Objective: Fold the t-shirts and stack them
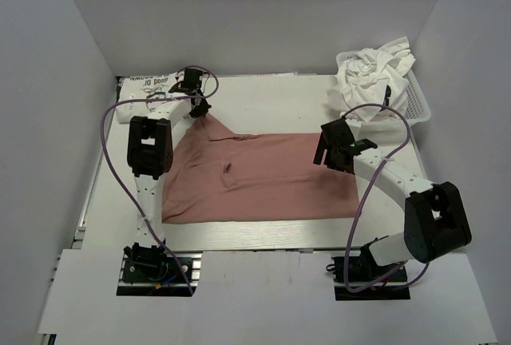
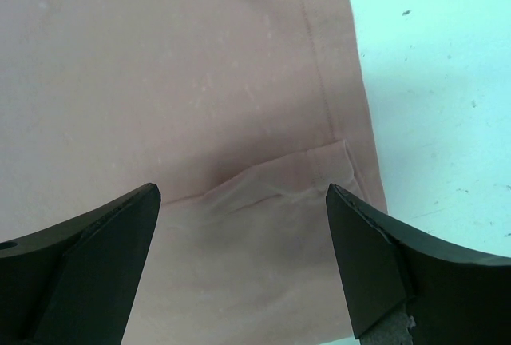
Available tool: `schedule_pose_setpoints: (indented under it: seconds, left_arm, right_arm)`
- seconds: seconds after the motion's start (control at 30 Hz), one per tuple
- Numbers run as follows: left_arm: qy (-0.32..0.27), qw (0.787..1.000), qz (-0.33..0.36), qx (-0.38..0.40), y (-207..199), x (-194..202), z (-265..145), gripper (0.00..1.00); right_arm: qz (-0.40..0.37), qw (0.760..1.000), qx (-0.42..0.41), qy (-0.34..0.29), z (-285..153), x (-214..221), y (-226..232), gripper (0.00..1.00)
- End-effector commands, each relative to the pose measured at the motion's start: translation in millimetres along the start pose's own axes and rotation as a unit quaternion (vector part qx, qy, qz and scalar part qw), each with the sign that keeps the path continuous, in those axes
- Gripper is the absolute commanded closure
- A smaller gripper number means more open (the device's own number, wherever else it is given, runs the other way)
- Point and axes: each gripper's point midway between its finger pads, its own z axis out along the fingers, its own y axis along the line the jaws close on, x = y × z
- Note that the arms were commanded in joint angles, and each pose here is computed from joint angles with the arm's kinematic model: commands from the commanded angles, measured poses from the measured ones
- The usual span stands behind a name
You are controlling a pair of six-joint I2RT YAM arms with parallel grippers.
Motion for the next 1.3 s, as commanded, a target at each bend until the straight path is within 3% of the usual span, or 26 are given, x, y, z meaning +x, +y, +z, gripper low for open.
schedule_pose_setpoints:
  seconds: [0.0,0.17,0.23,0.53,0.63,0.93,1.17,1.2,1.27]
  left_arm:
    - [-0.010,0.999,-0.009,0.040,-20,-16,-6,0.98]
    - [-0.005,0.998,-0.010,0.059,-23,-13,-15,1.00]
    - [-0.002,0.998,-0.005,0.063,-22,-11,-24,1.00]
    - [-0.029,0.997,0.007,0.068,-12,-23,-59,1.00]
    - [-0.028,0.998,0.008,0.062,-8,-21,-66,1.00]
    - [-0.041,0.997,0.010,0.070,-1,-20,-94,1.00]
    - [-0.034,0.997,0.014,0.075,4,-1,-117,1.00]
    - [-0.033,0.997,0.014,0.074,6,1,-120,1.00]
    - [-0.033,0.997,0.014,0.074,11,6,-128,1.00]
  right_arm:
    - [0.028,0.999,0.026,-0.027,-2,-25,-4,0.10]
    - [0.099,0.992,0.051,-0.055,5,-58,-1,0.10]
    - [0.109,0.991,0.068,-0.032,23,-56,0,0.10]
    - [0.124,0.986,0.107,-0.014,83,-118,24,0.10]
    - [0.116,0.984,0.136,0.016,107,-115,21,0.10]
    - [0.131,0.975,0.170,0.054,124,-94,11,0.12]
    - [0.131,0.974,0.175,0.064,129,-84,6,0.37]
    - [0.129,0.974,0.173,0.066,129,-83,8,0.46]
    - [0.130,0.974,0.172,0.069,130,-81,8,0.54]
